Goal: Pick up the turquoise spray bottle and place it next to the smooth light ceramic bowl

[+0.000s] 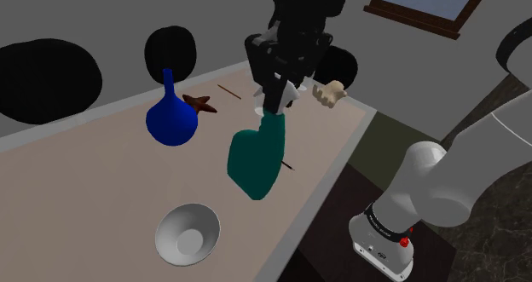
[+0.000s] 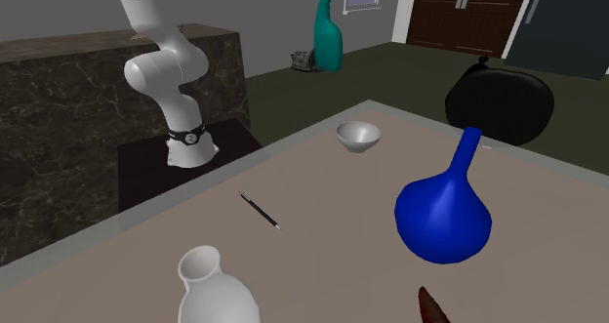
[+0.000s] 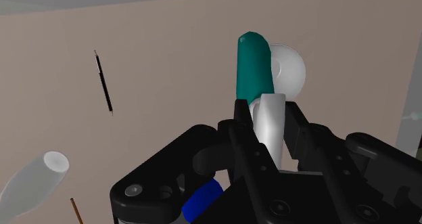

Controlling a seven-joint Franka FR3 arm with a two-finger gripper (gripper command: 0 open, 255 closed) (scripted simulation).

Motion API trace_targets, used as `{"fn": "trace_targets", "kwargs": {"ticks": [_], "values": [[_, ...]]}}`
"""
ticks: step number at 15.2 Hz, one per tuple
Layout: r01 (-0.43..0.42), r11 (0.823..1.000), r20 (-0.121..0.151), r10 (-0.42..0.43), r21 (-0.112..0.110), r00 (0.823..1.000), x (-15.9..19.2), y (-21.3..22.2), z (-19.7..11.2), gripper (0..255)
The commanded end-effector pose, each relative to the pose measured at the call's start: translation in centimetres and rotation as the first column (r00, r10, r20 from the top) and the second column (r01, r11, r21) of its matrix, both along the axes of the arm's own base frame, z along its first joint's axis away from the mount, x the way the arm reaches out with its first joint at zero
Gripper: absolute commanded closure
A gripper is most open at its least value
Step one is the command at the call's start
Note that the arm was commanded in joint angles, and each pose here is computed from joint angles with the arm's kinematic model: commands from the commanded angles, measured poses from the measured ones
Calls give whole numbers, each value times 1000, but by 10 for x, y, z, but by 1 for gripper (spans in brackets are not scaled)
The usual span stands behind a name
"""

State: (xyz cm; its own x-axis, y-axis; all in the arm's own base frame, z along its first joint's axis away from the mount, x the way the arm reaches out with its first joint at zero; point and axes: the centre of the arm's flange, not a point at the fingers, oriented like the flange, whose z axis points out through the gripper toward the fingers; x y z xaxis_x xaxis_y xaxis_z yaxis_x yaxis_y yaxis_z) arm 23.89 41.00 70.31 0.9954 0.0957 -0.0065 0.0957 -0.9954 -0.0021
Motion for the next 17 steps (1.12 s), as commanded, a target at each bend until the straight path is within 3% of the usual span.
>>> {"fn": "trace_targets", "kwargs": {"ticks": [1, 17], "values": [[0, 1000, 0, 0, 1, 1000, 0, 0, -10, 255], [0, 1000, 0, 0, 1, 1000, 0, 0, -94, 255]]}}
